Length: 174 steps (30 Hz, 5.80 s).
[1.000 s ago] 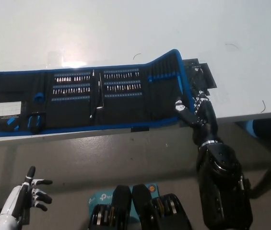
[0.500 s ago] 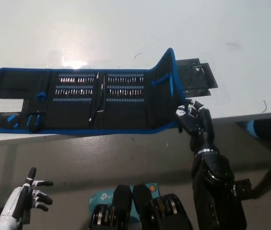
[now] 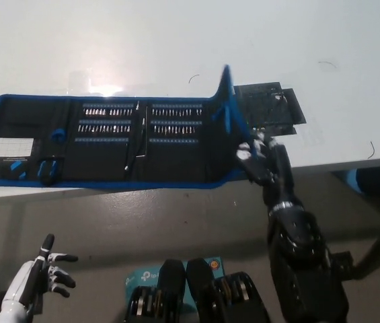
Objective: The robot uses its right hand to lift an edge of the toolkit kept in middle of the desk and make one fold in it
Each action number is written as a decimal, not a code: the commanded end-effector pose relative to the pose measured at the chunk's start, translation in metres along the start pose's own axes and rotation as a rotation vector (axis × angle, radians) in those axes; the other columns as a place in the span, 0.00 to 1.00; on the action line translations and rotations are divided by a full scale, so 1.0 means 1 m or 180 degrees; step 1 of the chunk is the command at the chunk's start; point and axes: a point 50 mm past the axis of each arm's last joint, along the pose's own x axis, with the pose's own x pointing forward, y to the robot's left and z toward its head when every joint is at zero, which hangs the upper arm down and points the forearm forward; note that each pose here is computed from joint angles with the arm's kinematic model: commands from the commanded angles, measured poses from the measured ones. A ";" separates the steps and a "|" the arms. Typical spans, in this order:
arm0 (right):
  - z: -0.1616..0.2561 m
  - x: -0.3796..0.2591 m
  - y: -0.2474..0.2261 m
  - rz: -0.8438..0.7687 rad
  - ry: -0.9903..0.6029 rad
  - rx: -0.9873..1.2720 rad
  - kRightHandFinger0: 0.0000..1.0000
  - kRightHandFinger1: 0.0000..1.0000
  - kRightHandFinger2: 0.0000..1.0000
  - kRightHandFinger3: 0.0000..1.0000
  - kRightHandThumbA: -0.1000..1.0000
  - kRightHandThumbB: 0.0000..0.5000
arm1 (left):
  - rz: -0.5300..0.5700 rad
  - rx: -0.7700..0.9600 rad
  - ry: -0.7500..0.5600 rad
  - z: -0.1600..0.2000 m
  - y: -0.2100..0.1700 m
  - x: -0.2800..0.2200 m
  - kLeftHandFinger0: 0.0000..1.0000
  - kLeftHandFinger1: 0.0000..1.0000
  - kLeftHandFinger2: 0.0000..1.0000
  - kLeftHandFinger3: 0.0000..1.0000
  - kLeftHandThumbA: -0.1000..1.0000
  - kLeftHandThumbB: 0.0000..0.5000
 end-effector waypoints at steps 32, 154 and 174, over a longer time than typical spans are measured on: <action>-0.019 -0.020 0.056 0.1847 -0.0596 -0.4179 1.00 1.00 1.00 1.00 0.17 0.36 | -0.0144 0.0201 -0.0212 0.028 0.008 0.014 0.40 0.39 0.32 0.58 1.00 0.97; -0.096 -0.152 -0.251 -0.1000 -0.0217 -0.1101 0.43 0.50 0.70 0.99 0.21 0.52 | 0.0006 0.0065 -0.0034 -0.003 0.007 -0.003 0.37 0.38 0.31 0.53 1.00 1.00; -0.094 -0.147 -0.254 -0.0947 -0.0239 -0.1159 0.40 0.49 0.68 0.96 0.22 0.51 | 0.0025 0.0080 -0.0065 0.002 0.007 -0.002 0.42 0.41 0.35 0.54 1.00 1.00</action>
